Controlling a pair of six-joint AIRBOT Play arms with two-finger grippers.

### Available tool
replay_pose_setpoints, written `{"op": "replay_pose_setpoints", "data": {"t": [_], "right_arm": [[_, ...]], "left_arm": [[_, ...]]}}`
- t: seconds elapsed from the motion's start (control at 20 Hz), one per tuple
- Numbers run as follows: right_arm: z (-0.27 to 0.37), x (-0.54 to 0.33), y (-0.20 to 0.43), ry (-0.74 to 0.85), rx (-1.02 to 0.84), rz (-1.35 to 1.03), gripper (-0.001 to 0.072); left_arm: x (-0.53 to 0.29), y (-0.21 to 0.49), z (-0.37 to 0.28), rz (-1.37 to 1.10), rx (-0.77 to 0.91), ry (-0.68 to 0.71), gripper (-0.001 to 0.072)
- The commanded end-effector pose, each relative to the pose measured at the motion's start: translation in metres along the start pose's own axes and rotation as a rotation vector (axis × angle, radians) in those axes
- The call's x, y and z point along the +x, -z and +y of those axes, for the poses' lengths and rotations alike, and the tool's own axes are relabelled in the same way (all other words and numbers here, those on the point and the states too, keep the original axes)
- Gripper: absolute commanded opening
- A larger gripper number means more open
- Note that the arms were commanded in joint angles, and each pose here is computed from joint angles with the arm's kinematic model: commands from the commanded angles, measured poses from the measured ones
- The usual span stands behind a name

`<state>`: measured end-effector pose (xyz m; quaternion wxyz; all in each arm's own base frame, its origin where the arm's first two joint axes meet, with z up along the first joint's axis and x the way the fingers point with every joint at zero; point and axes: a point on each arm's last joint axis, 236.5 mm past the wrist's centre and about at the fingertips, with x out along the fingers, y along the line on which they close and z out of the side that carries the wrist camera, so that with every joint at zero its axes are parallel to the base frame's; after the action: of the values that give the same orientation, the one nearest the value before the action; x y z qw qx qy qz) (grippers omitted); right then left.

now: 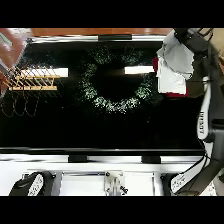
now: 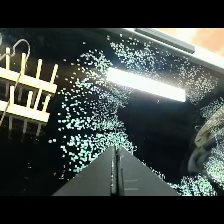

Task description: Fold the shirts.

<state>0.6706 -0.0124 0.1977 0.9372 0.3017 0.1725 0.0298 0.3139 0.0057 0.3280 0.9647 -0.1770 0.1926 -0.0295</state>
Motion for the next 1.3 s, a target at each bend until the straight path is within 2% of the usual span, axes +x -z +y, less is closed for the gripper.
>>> {"op": "replay_pose_setpoints", "data": {"t": [0.0, 0.2, 0.45, 0.8, 1.0, 1.15, 1.2, 1.25], "right_arm": [[-0.040, -0.085, 0.056, 0.241, -0.065, 0.418, 0.0079], [-0.095, -0.174, 0.098, 0.524, -0.139, 0.734, 0.0079], [-0.153, -0.211, 0.151, 0.727, -0.158, 0.974, 0.0079], [-0.188, -0.225, 0.217, 0.816, -0.029, 1.109, 0.0079], [-0.199, -0.232, 0.214, 0.895, 0.078, 1.064, 0.0080], [-0.201, -0.236, 0.213, 0.903, 0.090, 1.070, 0.0081], [-0.201, -0.235, 0.213, 0.904, 0.092, 1.066, 0.0113], [-0.201, -0.234, 0.213, 0.903, 0.092, 1.060, 0.0237]], "left_arm": [[-0.008, -0.002, -0.004, -0.019, 0.009, 0.003, 0.0027], [-0.011, -0.003, -0.006, -0.027, 0.013, 0.005, 0.0027], [-0.014, -0.004, -0.008, -0.032, 0.016, 0.006, 0.0027], [-0.014, -0.004, -0.008, -0.033, 0.016, 0.007, 0.0027], [-0.014, -0.004, -0.008, -0.033, 0.016, 0.007, 0.0027], [-0.014, -0.004, -0.008, -0.033, 0.016, 0.007, 0.0027], [-0.014, -0.004, -0.008, -0.033, 0.016, 0.007, 0.0027], [-0.014, -0.004, -0.008, -0.034, 0.016, 0.007, 0.0027]]}}
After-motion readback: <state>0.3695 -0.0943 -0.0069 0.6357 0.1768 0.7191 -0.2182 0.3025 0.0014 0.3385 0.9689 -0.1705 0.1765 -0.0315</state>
